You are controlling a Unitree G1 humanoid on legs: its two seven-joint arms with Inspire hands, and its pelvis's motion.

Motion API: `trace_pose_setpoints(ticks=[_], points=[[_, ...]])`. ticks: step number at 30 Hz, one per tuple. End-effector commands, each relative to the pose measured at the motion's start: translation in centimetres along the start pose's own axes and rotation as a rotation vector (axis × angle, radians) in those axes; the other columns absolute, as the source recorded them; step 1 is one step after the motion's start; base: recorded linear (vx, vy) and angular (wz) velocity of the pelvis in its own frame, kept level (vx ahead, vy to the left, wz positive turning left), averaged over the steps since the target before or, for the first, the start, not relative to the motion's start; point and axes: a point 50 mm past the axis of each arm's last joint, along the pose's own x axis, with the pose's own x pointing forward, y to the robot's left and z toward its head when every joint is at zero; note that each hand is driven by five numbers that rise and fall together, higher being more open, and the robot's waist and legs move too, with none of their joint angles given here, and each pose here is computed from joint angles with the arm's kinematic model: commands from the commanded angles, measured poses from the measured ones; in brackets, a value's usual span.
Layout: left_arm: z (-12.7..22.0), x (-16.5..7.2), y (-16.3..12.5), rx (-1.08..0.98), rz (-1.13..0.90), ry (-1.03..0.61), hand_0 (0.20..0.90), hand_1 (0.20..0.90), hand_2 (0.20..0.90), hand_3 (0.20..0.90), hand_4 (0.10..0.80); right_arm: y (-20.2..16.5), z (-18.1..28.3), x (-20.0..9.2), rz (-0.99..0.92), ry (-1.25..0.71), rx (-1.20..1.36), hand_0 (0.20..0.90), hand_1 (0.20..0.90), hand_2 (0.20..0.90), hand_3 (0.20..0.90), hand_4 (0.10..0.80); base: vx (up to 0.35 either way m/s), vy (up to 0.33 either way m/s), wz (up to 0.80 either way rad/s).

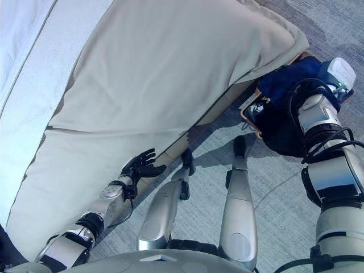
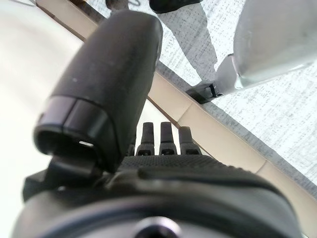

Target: Pick up the clothes from the bed and place them into the basket

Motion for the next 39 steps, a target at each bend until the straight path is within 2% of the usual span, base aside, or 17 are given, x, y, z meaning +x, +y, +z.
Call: trace_pose_setpoints(ticks=[1,8,15,19,21,23,27,31,32,33,39], points=[[-0.9,-1.1,2.0,-0.014,0.034,0.013,0.900,0.900,0.900,0.900,0.800,-6.2,2.8,1.1,-0.207,-0.120,0.026,0.900,0.900,0.900,0.900,0.800,-0.042,0.037,0.03],[-1.4,-1.2,2.3,-0.026,0.044,0.035,0.900,0.900,0.900,0.900,0.800,-5.3,-0.9,1.2,-0.165,-0.031,-0.031,0.900,0.900,0.900,0.900,0.800,-0.020,0.009,0.01],[-2.6,-1.6,3.2,-0.016,0.079,0.097,0.900,0.900,0.900,0.900,0.800,-2.0,-6.4,0.3,-0.031,0.110,-0.041,0.900,0.900,0.900,0.900,0.800,0.026,-0.001,0.11],[-4.8,-2.7,4.4,-0.004,0.109,0.185,0.900,0.900,0.900,0.900,0.800,2.5,-12.3,-2.5,0.133,0.213,-0.048,0.900,0.900,0.900,0.900,0.800,0.142,-0.009,0.10],[-5.4,-3.1,4.6,-0.001,0.114,0.206,0.900,0.900,0.900,0.900,0.800,3.5,-13.3,-3.4,0.160,0.228,-0.029,0.900,0.900,0.900,0.900,0.800,0.126,0.011,0.07],[-6.9,-3.9,4.8,-0.013,0.128,0.244,0.900,0.900,0.900,0.900,0.800,6.2,-15.3,-5.7,0.232,0.267,0.040,0.900,0.900,0.900,0.900,0.800,0.152,0.059,-0.02],[-8.4,-4.7,4.3,-0.027,0.128,0.279,0.900,0.900,0.900,0.900,0.800,9.3,-17.0,-8.8,0.307,0.306,0.173,0.900,0.900,0.900,0.900,0.800,0.134,0.107,0.04],[-11.0,-6.0,3.3,-0.046,0.117,0.357,0.900,0.900,0.900,0.900,0.800,13.8,-18.3,-14.5,0.462,0.386,0.544,0.900,0.900,0.900,0.900,0.800,0.170,0.188,0.13],[-11.1,-6.1,3.2,-0.042,0.107,0.362,0.900,0.900,0.900,0.900,0.800,14.1,-18.4,-14.9,0.485,0.395,0.553,0.900,0.900,0.900,0.900,0.800,0.113,0.197,0.03],[-11.6,-6.3,2.8,-0.029,0.088,0.385,0.900,0.900,0.900,0.900,0.800,16.0,-19.1,-17.7,0.556,0.437,0.539,0.900,0.900,0.900,0.900,0.800,0.066,0.155,0.03],[-12.6,-6.5,2.0,-0.025,0.008,0.453,0.900,0.900,0.900,0.900,0.800,19.4,-20.7,-23.5,0.833,0.538,0.444,0.900,0.900,0.900,0.900,0.800,0.064,0.146,0.09]])
